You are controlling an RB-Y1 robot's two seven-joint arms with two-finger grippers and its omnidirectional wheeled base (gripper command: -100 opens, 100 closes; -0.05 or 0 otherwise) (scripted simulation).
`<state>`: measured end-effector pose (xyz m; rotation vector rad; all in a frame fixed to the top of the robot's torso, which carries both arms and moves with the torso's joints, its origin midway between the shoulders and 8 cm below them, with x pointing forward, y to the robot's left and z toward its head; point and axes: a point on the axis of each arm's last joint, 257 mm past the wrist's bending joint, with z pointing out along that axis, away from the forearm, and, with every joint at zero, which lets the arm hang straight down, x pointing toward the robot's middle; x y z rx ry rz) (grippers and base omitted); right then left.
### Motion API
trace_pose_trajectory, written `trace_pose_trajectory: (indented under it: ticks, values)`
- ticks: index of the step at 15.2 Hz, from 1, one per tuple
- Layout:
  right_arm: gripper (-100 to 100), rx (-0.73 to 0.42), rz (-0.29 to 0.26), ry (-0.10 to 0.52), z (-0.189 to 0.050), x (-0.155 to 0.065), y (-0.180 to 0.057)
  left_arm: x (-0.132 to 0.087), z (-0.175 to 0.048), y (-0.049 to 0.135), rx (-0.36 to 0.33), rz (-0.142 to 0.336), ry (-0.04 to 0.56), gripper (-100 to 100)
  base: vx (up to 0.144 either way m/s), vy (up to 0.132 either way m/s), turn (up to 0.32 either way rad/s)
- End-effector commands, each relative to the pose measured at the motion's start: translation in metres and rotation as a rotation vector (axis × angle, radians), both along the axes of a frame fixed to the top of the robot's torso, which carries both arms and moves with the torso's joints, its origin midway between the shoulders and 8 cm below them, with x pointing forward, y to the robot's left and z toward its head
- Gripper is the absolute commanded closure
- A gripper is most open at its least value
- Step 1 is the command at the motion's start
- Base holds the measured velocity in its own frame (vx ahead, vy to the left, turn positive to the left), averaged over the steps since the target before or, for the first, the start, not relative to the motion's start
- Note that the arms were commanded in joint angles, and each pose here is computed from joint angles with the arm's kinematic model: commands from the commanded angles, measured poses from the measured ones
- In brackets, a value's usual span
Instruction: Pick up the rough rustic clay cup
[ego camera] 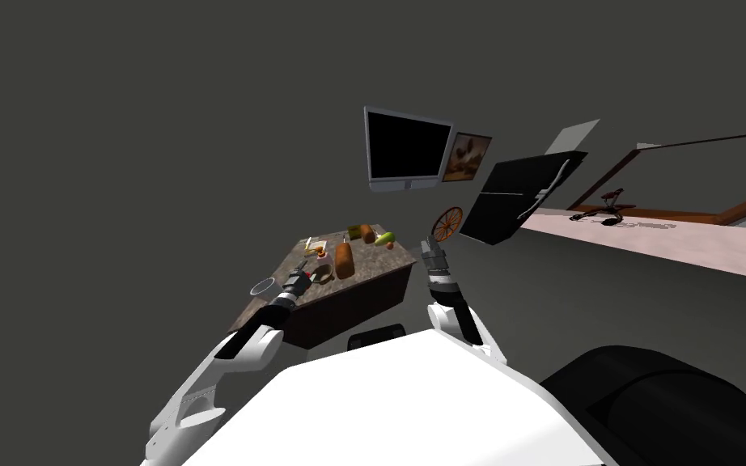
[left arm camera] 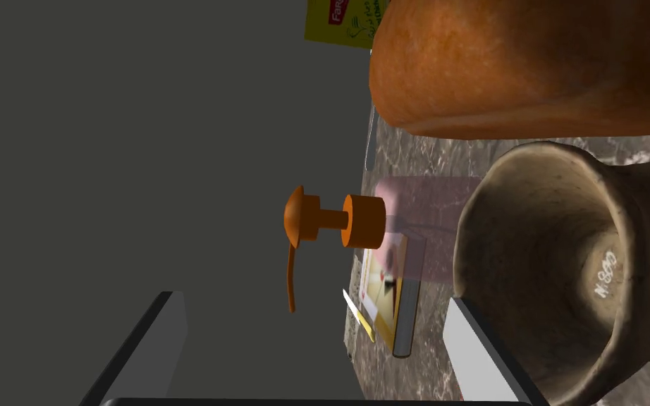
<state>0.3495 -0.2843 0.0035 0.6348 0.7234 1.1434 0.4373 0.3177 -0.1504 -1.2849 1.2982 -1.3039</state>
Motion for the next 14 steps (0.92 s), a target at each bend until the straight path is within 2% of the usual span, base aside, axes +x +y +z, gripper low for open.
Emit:
trace_pose_trajectory:
  ticks: [1,2,4,5,7,8,10,11,13,14]
  values:
    - [0,0.0,0.0,0.0,0.0,0.0,0.0,0.0,-0.008,0.002,-0.007,0.005,0.037,-100,-0.002,-0.034,0.0]
    - [0,0.0,0.0,0.0,0.0,0.0,0.0,0.0,-0.014,0.005,-0.029,0.003,0.074,-100,0.002,-0.041,-0.005]
    - [0,0.0,0.0,0.0,0.0,0.0,0.0,0.0,-0.02,0.007,-0.026,0.009,0.098,-100,0.002,-0.039,-0.003]
    - [0,0.0,0.0,0.0,0.0,0.0,0.0,0.0,-0.027,0.011,-0.046,0.011,0.14,-100,0.002,-0.038,-0.007]
    - [0,0.0,0.0,0.0,0.0,0.0,0.0,-0.001,-0.031,0.012,-0.044,0.016,0.158,-100,0.0,-0.033,-0.003]
    - [0,0.0,0.0,0.0,0.0,0.0,0.0,-0.001,-0.036,0.015,-0.065,0.017,0.193,-100,0.002,-0.039,-0.007]
    - [0,0.0,0.0,0.0,0.0,0.0,0.0,-0.003,-0.042,0.017,-0.061,0.025,0.218,-100,0.005,-0.037,-0.004]
    - [0,0.0,0.0,0.0,0.0,0.0,0.0,-0.003,-0.047,0.021,-0.082,0.029,0.254,-100,0.011,-0.033,-0.007]
    - [0,0.0,0.0,0.0,0.0,0.0,0.0,-0.005,-0.052,0.023,-0.078,0.036,0.276,-100,0.01,-0.032,-0.004]
    - [0,0.0,0.0,0.0,0.0,0.0,0.0,-0.006,-0.057,0.027,-0.097,0.042,0.314,-100,0.011,-0.037,-0.01]
